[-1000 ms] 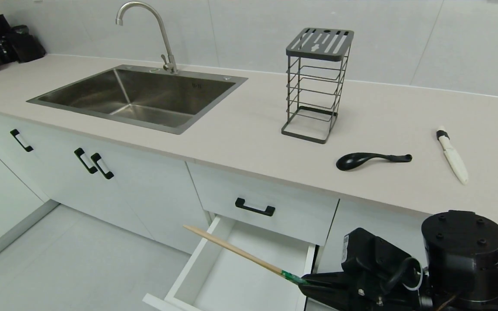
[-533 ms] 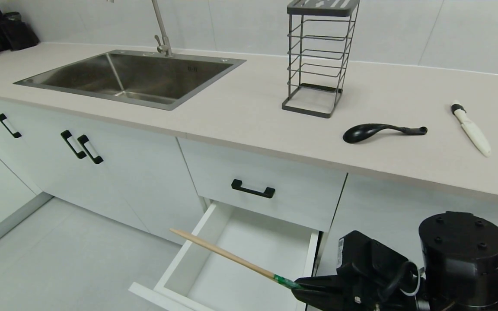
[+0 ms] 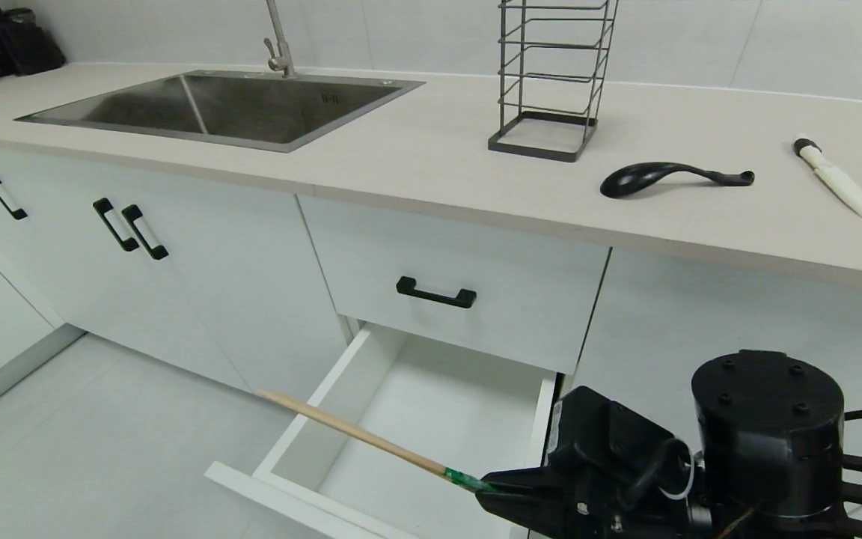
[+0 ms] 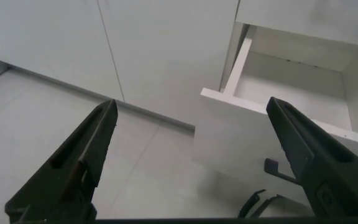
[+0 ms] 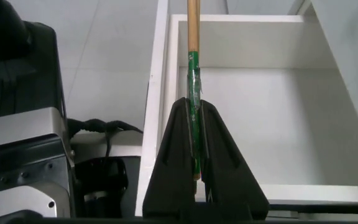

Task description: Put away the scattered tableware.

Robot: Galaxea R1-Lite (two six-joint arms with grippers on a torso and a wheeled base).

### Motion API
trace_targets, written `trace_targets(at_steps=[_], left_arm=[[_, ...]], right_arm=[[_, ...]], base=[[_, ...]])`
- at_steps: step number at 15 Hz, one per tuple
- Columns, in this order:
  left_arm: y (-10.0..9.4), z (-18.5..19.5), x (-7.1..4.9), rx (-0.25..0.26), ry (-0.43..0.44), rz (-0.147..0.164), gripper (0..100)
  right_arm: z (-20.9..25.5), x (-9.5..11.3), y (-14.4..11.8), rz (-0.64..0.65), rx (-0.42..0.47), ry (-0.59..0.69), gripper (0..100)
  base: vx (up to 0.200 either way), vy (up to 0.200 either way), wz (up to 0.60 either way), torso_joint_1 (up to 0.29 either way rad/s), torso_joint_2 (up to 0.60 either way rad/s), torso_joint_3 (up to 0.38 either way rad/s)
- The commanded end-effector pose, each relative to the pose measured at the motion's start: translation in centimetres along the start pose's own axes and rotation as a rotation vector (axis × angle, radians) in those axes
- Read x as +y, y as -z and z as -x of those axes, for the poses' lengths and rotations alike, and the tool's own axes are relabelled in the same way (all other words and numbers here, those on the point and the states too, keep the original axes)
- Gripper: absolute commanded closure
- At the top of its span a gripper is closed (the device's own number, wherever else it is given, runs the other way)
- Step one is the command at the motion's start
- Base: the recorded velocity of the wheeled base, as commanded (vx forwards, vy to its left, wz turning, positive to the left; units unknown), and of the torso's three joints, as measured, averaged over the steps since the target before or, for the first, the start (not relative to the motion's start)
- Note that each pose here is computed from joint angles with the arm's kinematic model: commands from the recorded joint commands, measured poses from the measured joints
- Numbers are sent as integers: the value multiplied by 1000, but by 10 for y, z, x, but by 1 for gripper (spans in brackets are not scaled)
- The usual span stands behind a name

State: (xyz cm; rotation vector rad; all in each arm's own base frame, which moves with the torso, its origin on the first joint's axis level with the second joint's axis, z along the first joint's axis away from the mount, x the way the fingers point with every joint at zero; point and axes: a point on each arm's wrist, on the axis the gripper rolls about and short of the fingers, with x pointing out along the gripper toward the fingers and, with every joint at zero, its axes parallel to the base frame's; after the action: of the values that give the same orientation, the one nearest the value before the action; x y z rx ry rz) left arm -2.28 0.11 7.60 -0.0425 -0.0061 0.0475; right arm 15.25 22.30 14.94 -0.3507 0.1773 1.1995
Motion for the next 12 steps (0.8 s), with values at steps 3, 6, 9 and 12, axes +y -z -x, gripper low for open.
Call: trace_targets(at_steps=[3, 6, 9, 12], left_arm=[[0, 0, 0, 0, -1, 1, 0], [0, 0, 0, 1, 0, 1, 0], [0, 0, 0, 1, 0, 1, 0], [0, 0, 0, 1, 0, 1, 0]], right_arm=[[-5, -4, -10, -13, 74, -19, 100], [-8, -9, -23, -28, 165, -9, 100], [-15, -16, -32, -31, 194, 113, 100], [-19, -12, -25, -29, 256, 180, 100]], base=[[0, 0, 0, -74, 279, 89], [0, 0, 0, -7, 123, 35], [0, 0, 0, 0, 0, 0], [0, 0, 0, 0, 0, 0]])
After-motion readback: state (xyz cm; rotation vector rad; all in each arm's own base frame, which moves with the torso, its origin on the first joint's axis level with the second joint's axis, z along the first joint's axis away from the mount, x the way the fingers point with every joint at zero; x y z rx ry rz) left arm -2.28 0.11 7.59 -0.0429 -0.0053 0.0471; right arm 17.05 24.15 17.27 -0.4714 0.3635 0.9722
